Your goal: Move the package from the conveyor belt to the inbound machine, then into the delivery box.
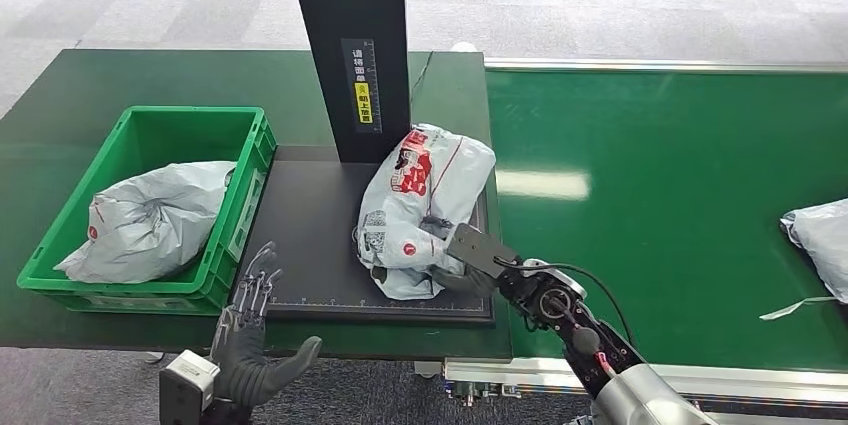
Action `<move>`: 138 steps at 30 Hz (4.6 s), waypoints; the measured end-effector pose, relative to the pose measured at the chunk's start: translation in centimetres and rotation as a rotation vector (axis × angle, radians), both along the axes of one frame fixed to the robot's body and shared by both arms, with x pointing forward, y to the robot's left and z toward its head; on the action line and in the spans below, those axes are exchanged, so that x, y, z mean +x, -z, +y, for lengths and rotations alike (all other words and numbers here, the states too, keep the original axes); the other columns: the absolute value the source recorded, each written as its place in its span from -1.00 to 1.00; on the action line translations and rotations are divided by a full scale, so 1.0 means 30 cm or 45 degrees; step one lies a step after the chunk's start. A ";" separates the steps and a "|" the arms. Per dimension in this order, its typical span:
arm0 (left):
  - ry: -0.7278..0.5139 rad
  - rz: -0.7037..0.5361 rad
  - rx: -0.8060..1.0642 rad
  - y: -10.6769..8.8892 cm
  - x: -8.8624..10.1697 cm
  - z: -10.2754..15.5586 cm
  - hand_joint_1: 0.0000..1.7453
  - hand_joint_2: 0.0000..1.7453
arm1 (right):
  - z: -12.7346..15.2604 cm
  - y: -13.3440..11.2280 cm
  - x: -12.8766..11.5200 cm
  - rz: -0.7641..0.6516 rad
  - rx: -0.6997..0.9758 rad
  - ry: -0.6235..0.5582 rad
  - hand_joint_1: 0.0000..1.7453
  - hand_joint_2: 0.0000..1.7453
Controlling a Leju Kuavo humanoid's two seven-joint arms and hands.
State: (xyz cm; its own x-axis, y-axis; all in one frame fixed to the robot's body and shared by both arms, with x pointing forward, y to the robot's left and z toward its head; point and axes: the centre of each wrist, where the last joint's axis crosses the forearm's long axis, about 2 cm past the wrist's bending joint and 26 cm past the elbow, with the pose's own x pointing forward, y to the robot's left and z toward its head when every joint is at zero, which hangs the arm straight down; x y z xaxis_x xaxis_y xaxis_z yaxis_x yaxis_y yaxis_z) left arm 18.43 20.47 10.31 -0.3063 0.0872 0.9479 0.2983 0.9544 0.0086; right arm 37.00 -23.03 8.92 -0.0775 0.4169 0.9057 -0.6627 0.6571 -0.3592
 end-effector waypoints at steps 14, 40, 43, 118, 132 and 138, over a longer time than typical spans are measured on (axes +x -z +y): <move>-0.019 -0.017 -0.025 0.009 0.002 0.007 -1.00 1.00 | 0.041 -0.022 -0.133 -0.208 0.893 0.355 -1.00 1.00; -0.352 -0.299 0.894 -0.129 0.497 -0.009 -1.00 1.00 | 0.131 -0.013 -0.306 -0.076 1.430 0.575 -1.00 1.00; -0.353 -0.315 0.991 -0.154 0.574 -0.024 -1.00 1.00 | 0.139 -0.012 -0.306 -0.067 1.440 0.581 -1.00 1.00; 0.371 -0.253 1.629 -0.008 0.624 -0.111 1.00 1.00 | 0.078 0.042 -0.345 -0.007 1.453 0.756 -1.00 1.00; -0.225 -0.554 1.089 -0.180 0.612 0.004 1.00 1.00 | 0.062 0.055 -0.381 -0.006 1.456 0.853 -1.00 1.00; -0.494 -0.772 0.802 -0.299 0.517 0.087 1.00 1.00 | 0.047 0.074 -0.418 -0.014 1.449 0.910 -1.00 1.00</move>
State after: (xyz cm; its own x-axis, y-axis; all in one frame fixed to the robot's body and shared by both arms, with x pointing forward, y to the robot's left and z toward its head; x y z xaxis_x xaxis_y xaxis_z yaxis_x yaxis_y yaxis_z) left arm 33.92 23.09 19.28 -0.6607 -0.5957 0.4567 -0.2617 0.7531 0.6037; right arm 24.47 -21.63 6.69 -0.1701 -0.6098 0.7741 -0.0522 0.7900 0.6108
